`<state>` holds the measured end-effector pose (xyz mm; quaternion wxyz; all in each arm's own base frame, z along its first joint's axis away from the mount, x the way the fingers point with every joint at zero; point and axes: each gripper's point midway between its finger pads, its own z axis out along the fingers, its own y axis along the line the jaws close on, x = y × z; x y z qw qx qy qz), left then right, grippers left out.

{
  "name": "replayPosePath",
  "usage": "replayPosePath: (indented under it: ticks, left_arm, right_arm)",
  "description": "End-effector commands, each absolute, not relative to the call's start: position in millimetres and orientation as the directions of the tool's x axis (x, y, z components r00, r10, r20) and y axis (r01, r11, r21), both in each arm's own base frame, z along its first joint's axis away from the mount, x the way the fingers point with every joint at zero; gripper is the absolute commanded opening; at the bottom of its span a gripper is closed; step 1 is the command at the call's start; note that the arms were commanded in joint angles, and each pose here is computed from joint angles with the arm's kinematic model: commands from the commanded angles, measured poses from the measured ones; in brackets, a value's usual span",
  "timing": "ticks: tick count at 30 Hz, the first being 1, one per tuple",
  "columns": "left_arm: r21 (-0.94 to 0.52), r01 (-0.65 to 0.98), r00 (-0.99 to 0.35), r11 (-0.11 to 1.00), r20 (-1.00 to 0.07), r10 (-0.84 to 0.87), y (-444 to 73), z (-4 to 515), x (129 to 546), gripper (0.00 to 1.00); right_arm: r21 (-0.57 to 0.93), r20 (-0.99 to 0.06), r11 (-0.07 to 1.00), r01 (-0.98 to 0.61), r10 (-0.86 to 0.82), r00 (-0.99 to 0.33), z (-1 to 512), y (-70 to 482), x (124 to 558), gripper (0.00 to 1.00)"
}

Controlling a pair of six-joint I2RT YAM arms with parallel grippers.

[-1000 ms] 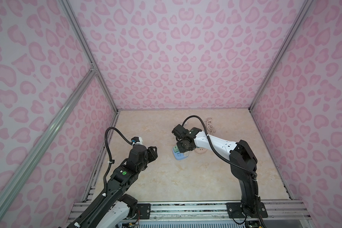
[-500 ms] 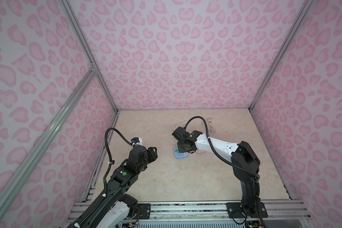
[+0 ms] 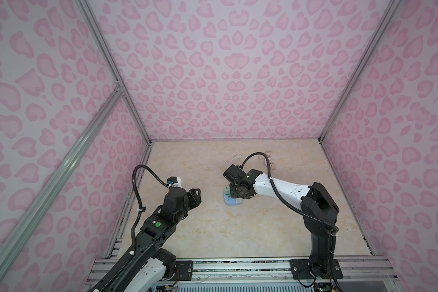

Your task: Insert the plug

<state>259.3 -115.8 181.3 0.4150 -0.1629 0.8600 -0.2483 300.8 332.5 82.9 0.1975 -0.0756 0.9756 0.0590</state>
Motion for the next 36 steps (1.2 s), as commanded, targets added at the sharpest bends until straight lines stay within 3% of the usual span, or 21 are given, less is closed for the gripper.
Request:
replayPosePath:
  ticks: [1, 6, 10, 16, 17, 18, 19, 25, 28, 30, 32, 36]
  left_arm:
    - [-0.558, -0.07, -0.583, 0.827, -0.649, -0.488, -113.2, 184.6, 260.6, 0.57]
    - [-0.549, -0.072, -0.585, 0.833, -0.653, -0.481, -112.9, 185.8, 261.8, 0.57]
    - [-0.533, -0.077, -0.576, 0.843, -0.666, -0.474, -110.2, 189.3, 263.7, 0.58]
    - [-0.446, -0.221, -0.481, 0.867, -0.724, -0.495, -77.7, 203.9, 272.8, 0.63]
    - [-0.424, -0.246, -0.454, 0.872, -0.744, -0.49, -71.3, 208.9, 275.0, 0.67]
    - [-0.4, -0.273, -0.424, 0.875, -0.766, -0.483, -65.0, 214.3, 277.2, 0.9]
    - [-0.37, -0.309, -0.382, 0.876, -0.795, -0.471, -57.8, 222.6, 279.3, 0.98]
    - [-0.126, -0.429, -0.134, 0.895, -0.971, -0.201, -59.6, 282.7, 288.9, 0.98]
    - [0.051, -0.355, -0.16, 0.933, -0.987, -0.007, -93.8, 287.4, 314.8, 0.98]
    - [0.113, -0.421, -0.169, 0.9, -0.985, 0.045, -94.9, 281.6, 329.3, 0.98]
    - [0.098, -0.468, -0.164, 0.878, -0.986, 0.023, -86.9, 268.9, 338.2, 0.98]
    - [-0.094, -0.517, -0.07, 0.851, -0.986, -0.151, -37.1, 241.0, 341.8, 0.98]
  right_arm:
    - [0.08, -0.384, 0.981, -0.179, -0.135, -0.913, 85.0, 331.9, 297.6, 0.52]
    - [0.079, -0.394, 0.978, -0.192, -0.146, -0.908, 92.2, 332.0, 298.4, 0.64]
    - [0.083, -0.445, 0.976, -0.2, -0.143, -0.884, 116.6, 320.3, 303.7, 0.65]
    - [0.144, -0.652, 0.939, -0.312, -0.148, -0.743, 186.0, 283.5, 313.4, 0.71]
    - [0.137, -0.693, 0.94, -0.313, -0.135, -0.708, 196.6, 271.3, 313.7, 0.75]
    - [0.12, -0.726, 0.943, -0.311, -0.131, -0.676, 204.5, 259.9, 314.0, 0.83]
    - [0.09, -0.761, 0.947, -0.309, -0.135, -0.635, 214.4, 245.4, 314.4, 0.98]
    - [-0.038, -0.883, 0.988, -0.147, -0.102, -0.458, 285.7, 147.5, 309.7, 0.98]
    - [-0.052, -0.921, 0.993, -0.109, -0.09, -0.379, 302.2, 122.3, 306.4, 0.98]
    - [-0.064, -0.927, 0.995, -0.081, -0.089, -0.363, 298.2, 115.1, 307.1, 0.99]
    - [-0.082, -0.922, 0.994, -0.07, -0.102, -0.374, 284.0, 114.7, 310.3, 0.99]
    - [-0.091, -0.904, 0.988, -0.125, -0.135, -0.406, 251.7, 126.3, 312.9, 0.98]
